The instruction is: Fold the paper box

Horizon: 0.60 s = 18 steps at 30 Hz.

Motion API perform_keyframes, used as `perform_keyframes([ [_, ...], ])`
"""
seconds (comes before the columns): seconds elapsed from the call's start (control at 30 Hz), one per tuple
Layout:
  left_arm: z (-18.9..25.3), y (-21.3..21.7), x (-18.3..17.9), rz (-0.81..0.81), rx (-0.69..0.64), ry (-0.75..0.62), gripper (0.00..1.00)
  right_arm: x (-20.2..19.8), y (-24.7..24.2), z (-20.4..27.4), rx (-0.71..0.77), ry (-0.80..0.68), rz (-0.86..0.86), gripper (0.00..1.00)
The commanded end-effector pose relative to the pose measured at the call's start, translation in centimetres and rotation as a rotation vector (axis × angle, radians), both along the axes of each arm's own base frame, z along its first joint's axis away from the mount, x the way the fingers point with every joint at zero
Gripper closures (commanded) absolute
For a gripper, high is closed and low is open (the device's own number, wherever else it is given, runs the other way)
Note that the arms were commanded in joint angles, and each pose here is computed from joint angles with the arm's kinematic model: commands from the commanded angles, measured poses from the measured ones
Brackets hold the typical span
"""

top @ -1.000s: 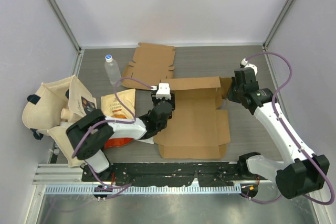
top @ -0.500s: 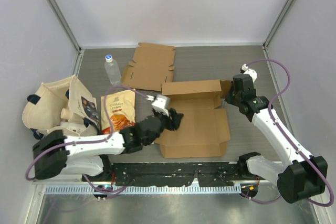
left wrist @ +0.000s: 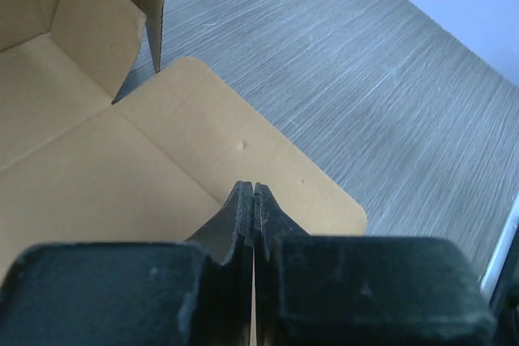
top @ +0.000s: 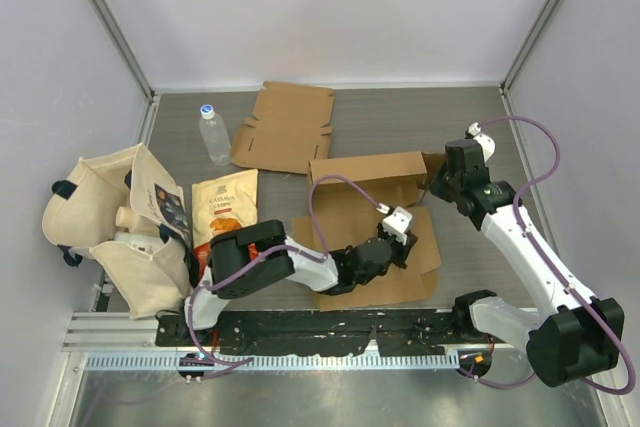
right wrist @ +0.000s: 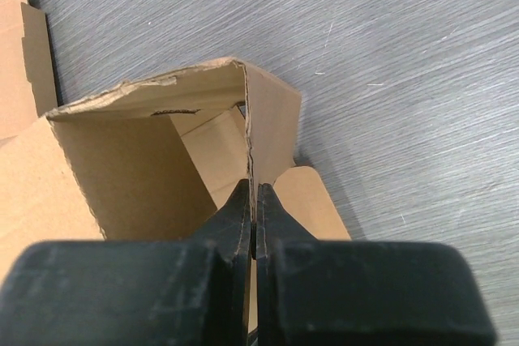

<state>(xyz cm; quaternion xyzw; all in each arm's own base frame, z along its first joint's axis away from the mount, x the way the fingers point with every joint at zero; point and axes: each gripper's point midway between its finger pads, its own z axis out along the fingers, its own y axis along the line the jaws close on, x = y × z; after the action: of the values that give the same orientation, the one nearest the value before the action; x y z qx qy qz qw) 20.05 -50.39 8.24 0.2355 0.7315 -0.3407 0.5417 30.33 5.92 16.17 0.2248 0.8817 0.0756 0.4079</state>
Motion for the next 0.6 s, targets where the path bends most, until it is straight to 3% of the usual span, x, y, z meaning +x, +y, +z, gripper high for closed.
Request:
perform_keyframes([
  [0.0,1.7,-1.9,2.1,0.070,-0.176,0.014,1.00,0.8,0.3,3.3,0.058,-0.076,-0.023,0.99],
  [0.2,-3.3,-0.3,4.7,0.207,-0.150,0.129,1.00,0.5,1.1,4.0,0.072,-0.062,0.024,0.99],
  [0.4,-4.4,0.7,6.3,0.263,-0.186,0.214,1.00,-0.9,2.1,4.3,0.065,0.011,0.134,0.99],
  [0.57,-5.4,-0.2,6.5,0.271,-0.113,0.238,1.00,-0.4,2.7,5.4,0.088,-0.008,0.157,0.99],
])
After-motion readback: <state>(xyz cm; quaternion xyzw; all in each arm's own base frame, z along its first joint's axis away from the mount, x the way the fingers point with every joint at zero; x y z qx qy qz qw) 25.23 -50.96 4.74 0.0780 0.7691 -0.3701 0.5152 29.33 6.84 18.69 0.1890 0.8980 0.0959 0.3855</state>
